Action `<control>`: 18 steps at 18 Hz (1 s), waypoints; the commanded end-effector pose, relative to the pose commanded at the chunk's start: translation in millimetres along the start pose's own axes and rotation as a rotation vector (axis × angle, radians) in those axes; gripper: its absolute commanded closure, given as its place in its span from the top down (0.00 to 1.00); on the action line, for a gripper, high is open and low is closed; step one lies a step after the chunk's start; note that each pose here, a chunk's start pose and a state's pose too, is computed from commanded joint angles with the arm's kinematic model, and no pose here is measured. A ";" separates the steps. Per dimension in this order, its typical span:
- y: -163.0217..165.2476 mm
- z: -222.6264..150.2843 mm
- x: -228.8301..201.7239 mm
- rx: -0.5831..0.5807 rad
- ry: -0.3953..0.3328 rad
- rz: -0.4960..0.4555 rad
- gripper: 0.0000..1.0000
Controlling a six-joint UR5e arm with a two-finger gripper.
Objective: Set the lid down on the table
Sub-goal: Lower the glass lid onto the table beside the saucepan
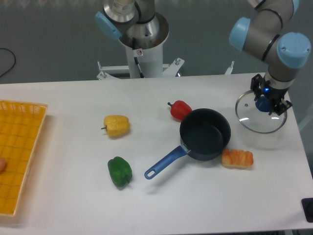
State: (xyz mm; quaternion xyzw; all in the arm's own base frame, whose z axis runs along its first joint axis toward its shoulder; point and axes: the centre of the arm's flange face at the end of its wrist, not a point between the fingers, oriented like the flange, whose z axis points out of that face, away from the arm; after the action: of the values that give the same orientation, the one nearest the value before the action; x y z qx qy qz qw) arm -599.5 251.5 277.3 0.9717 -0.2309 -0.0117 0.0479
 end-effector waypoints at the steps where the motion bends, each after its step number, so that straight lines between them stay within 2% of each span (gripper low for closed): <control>1: -1.3 2.1 0.4 0.001 0.003 0.005 0.59; 6: -2.0 18.8 -3.9 0.008 0.022 0.027 0.59; 18: -3.2 37.5 -10.4 0.004 0.010 0.042 0.59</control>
State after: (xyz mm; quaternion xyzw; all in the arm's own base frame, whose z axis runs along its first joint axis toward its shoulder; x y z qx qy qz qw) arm -609.0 255.7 239.7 0.9668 -0.2513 -0.0055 0.0471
